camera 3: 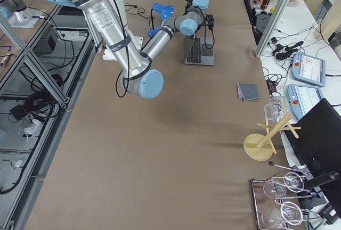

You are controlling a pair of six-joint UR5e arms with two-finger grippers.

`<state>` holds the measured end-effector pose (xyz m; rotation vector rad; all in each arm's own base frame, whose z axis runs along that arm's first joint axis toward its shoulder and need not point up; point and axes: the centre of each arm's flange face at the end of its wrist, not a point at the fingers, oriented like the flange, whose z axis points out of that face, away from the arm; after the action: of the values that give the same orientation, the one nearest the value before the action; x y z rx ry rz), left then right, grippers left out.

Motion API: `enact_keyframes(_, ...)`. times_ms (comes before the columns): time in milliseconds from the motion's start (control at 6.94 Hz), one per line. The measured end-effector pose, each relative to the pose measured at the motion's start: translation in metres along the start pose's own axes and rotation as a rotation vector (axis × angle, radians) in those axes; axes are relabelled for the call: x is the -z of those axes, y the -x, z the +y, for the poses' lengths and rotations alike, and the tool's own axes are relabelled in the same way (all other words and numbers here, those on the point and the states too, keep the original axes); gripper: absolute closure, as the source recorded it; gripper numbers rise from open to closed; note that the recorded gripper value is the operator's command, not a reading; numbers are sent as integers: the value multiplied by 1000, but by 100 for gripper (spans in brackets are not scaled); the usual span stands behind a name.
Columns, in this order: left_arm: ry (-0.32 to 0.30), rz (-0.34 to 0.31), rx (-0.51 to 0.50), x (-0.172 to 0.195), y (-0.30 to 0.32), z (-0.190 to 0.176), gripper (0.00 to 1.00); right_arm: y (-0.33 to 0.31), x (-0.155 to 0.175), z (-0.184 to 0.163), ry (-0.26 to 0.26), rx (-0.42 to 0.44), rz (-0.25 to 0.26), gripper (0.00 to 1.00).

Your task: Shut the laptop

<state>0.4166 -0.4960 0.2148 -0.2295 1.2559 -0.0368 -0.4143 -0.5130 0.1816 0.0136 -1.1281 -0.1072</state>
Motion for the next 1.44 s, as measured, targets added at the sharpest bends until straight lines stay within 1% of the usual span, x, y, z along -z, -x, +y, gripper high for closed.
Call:
enact_keyframes(288, -39, -31, -8, -16, -3, -27, 100, -10, -28, -32, -10, -1, -1, 100)
enact_keyframes(577, -59, -53, -21, -28, 0, -47, 100, -6, -49, -58, -16, -7, 9, 100)
enact_keyframes(721, -82, -60, -30, -38, 2, -62, 100, -4, -59, -70, -23, -7, 13, 100)
enact_keyframes(1153, -158, -78, -41, -67, 4, -105, 100, -17, -84, -92, -45, -7, 27, 100)
enact_keyframes(1441, -198, -90, -45, -82, 7, -121, 100, -24, -102, -107, -58, -8, 42, 100)
